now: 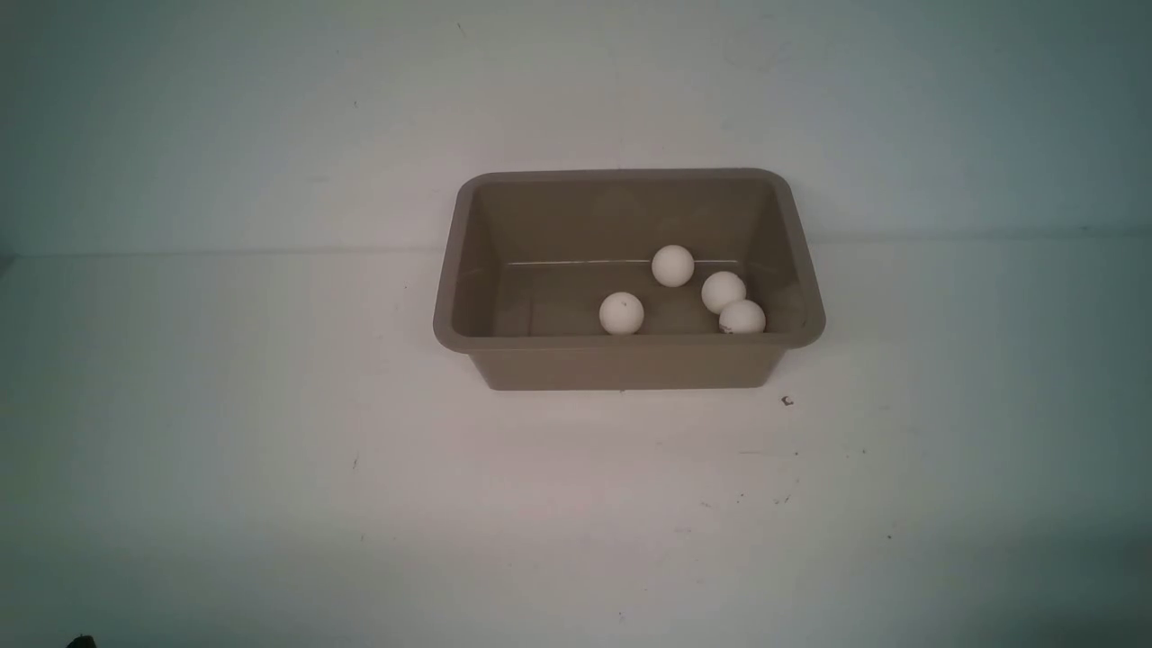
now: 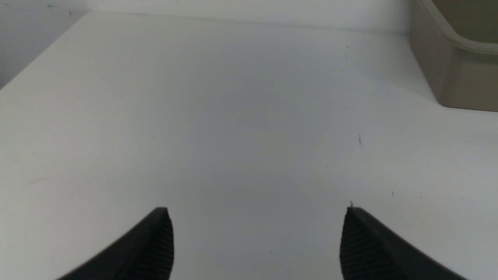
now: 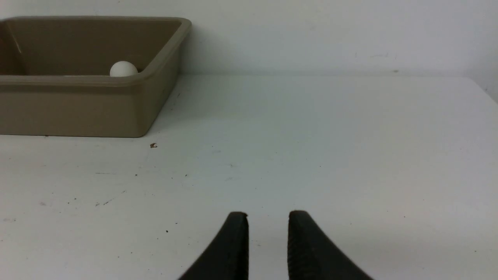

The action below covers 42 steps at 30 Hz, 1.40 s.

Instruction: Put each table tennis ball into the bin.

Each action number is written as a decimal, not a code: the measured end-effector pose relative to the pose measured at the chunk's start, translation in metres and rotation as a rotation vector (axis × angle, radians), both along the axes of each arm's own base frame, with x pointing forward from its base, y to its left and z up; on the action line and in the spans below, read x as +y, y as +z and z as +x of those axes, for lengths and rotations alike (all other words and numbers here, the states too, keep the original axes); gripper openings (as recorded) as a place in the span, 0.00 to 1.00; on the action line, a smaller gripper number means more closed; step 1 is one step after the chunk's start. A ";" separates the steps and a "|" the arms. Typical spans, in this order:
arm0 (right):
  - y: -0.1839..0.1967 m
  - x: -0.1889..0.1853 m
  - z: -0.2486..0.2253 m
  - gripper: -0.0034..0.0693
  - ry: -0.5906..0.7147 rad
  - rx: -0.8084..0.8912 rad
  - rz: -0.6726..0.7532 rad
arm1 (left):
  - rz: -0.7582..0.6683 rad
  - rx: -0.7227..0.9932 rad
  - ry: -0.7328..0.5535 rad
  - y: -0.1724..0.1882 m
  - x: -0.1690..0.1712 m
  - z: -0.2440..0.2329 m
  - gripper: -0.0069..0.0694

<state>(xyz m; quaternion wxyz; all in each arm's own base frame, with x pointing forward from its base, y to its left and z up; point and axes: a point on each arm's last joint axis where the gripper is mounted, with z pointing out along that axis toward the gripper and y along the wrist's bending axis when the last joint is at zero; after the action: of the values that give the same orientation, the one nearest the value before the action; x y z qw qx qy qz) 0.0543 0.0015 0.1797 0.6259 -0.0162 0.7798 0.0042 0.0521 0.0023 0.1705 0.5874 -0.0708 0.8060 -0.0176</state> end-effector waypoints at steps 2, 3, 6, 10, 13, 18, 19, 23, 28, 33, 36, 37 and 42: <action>0.000 0.000 0.000 0.24 0.000 0.000 0.000 | 0.000 0.000 0.000 0.000 0.000 0.000 0.77; 0.000 0.000 0.000 0.24 0.000 0.000 0.000 | 0.002 0.000 -0.001 0.000 0.000 0.000 0.77; 0.000 0.000 0.000 0.24 0.000 0.000 0.000 | 0.019 0.002 0.000 0.000 0.000 0.000 0.77; 0.000 0.000 0.000 0.24 0.000 0.000 0.000 | 0.069 0.004 -0.021 0.000 0.000 0.000 0.77; 0.000 0.000 0.000 0.24 0.000 0.000 0.000 | 0.077 0.005 -0.024 0.000 0.000 0.000 0.77; 0.000 0.000 0.000 0.24 0.000 0.000 0.000 | 0.082 0.005 -0.027 0.000 0.000 0.000 0.77; 0.000 0.000 0.000 0.24 0.000 0.000 0.000 | 0.083 0.005 -0.027 0.000 0.000 0.000 0.77; 0.000 0.000 0.000 0.24 0.000 0.000 0.000 | 0.087 0.005 -0.028 0.000 0.000 0.000 0.77; 0.000 0.000 0.000 0.24 0.000 0.000 0.000 | 0.089 0.005 -0.029 0.000 0.000 0.000 0.77; 0.000 0.000 0.000 0.24 0.000 0.000 0.000 | 0.088 0.004 -0.029 0.000 0.000 0.000 0.77; 0.000 0.000 0.000 0.24 0.000 0.000 0.000 | 0.088 0.004 -0.029 0.000 0.000 0.000 0.77; 0.000 0.000 0.000 0.24 0.000 0.000 0.000 | 0.088 0.004 -0.029 0.000 0.000 0.000 0.77; 0.000 0.000 0.000 0.24 0.000 0.000 0.000 | 0.088 0.004 -0.029 0.000 0.000 0.000 0.77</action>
<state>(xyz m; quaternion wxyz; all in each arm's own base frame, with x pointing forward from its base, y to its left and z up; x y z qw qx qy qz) 0.0543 0.0015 0.1797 0.6259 -0.0162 0.7798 0.0042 0.0522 0.0022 0.1706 0.5881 -0.0332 0.8081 0.0095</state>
